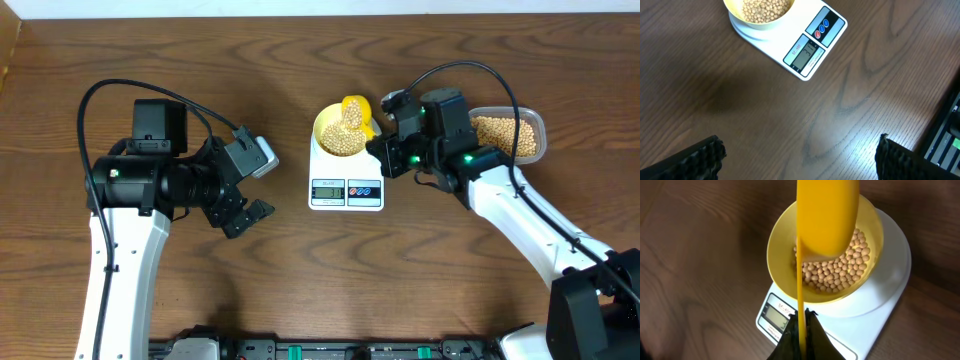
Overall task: Scoop item into bowl and weigh 50g on scale
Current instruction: 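Tip the scoop to pour soybeans into the yellow bowl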
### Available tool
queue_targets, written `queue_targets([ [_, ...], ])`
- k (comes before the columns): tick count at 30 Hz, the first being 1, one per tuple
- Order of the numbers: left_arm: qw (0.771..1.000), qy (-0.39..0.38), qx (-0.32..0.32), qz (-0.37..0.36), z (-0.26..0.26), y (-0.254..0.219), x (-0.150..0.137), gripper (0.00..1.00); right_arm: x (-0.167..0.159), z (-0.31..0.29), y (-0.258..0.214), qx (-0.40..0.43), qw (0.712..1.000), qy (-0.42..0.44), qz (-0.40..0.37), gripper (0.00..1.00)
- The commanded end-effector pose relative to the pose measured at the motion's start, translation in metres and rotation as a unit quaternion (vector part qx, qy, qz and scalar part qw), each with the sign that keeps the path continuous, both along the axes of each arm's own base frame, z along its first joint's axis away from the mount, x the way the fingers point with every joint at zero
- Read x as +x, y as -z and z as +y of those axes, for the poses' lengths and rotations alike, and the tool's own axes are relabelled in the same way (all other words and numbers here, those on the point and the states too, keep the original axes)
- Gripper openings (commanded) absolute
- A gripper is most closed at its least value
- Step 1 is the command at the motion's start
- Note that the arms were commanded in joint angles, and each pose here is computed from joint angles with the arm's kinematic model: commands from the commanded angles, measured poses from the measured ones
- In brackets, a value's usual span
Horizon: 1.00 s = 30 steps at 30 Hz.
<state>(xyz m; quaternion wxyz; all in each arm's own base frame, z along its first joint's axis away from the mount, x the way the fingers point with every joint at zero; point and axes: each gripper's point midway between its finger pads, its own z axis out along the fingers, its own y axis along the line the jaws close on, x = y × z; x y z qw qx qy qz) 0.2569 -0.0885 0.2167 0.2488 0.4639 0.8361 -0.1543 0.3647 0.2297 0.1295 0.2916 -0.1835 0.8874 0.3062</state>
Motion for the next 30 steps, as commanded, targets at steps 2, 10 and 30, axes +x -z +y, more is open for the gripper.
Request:
queue_targets([
  [2, 1.000, 0.003, -0.003, -0.002, 0.0000, -0.0015, 0.0006, 0.98, 0.0033, -0.0021, 0.0025, -0.029, 0.999, 0.000, -0.022, 0.01],
  [10, 1.000, 0.003, -0.003, -0.002, 0.0000, -0.0016, 0.0007, 0.98, 0.0035, -0.0023, 0.0025, -0.031, 0.999, -0.002, -0.024, 0.01],
  [30, 1.000, 0.003, -0.003, -0.002, 0.0000, -0.0016, 0.0007, 0.98, 0.0082, 0.0001, 0.0007, -0.056, 0.996, -0.013, -0.061, 0.01],
])
